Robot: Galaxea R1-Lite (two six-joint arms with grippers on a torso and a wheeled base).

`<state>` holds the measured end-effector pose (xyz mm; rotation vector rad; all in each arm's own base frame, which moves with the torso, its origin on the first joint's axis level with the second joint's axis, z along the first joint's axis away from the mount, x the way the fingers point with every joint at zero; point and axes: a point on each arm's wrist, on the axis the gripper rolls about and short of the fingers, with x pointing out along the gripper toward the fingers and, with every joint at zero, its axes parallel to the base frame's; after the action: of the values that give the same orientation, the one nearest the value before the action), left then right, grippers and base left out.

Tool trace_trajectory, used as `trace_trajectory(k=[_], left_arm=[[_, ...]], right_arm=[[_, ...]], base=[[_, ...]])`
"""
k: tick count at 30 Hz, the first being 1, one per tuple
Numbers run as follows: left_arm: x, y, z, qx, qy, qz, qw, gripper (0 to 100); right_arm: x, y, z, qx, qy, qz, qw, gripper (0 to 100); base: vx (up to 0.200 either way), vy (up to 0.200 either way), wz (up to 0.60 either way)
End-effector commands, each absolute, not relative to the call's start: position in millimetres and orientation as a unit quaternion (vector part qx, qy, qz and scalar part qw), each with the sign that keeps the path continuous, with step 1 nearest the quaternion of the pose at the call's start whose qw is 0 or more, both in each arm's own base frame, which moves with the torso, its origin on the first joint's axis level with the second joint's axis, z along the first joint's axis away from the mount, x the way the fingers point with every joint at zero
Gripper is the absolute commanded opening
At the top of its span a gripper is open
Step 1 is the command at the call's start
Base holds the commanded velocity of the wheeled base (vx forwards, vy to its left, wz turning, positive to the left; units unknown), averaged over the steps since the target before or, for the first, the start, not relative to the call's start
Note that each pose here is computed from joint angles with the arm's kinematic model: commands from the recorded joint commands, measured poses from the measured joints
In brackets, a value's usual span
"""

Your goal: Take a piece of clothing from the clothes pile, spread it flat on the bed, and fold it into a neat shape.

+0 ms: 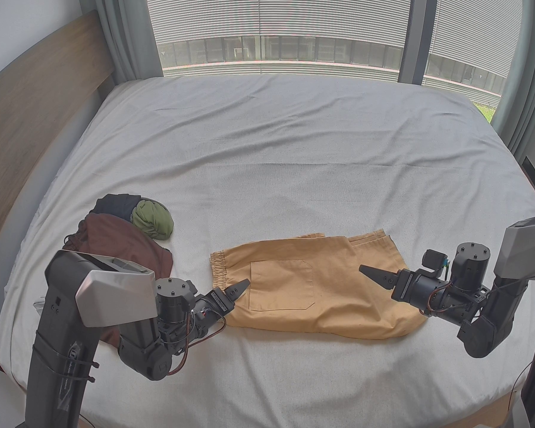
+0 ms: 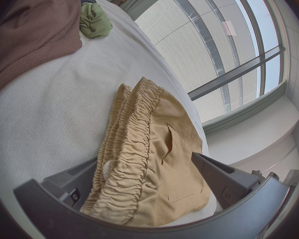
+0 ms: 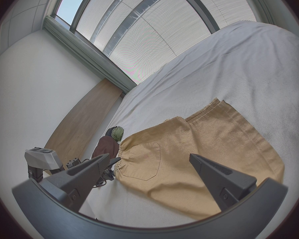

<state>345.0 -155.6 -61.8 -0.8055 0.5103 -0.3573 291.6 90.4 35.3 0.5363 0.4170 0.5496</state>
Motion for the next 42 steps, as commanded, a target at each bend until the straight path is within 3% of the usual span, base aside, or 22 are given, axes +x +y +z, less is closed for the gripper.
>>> trace_trajectory(k=[1,5,6,42], left_arm=[[347,-156,-64,-0.386,0.243,-0.171,0.873,100],[347,-156,-64,-0.386,0.242,-0.171,0.874,100],[347,-156,-64,-0.387,0.242,-0.171,0.873,0],[314,-118,-27,-0.378,0.248,-0.12,0.884,0]], right_arm=[[292,91,35,0.261,0.203,0.267,0.905,100],[291,91,36,0.261,0.202,0.267,0.905,100],[291,91,36,0.261,0.202,0.267,0.905,100],[289,94,31,0.26,0.213,0.27,0.902,100]], base=[[0.0,0.0,0.0],[0.0,0.0,0.0],[0.0,0.0,0.0],[0.0,0.0,0.0]])
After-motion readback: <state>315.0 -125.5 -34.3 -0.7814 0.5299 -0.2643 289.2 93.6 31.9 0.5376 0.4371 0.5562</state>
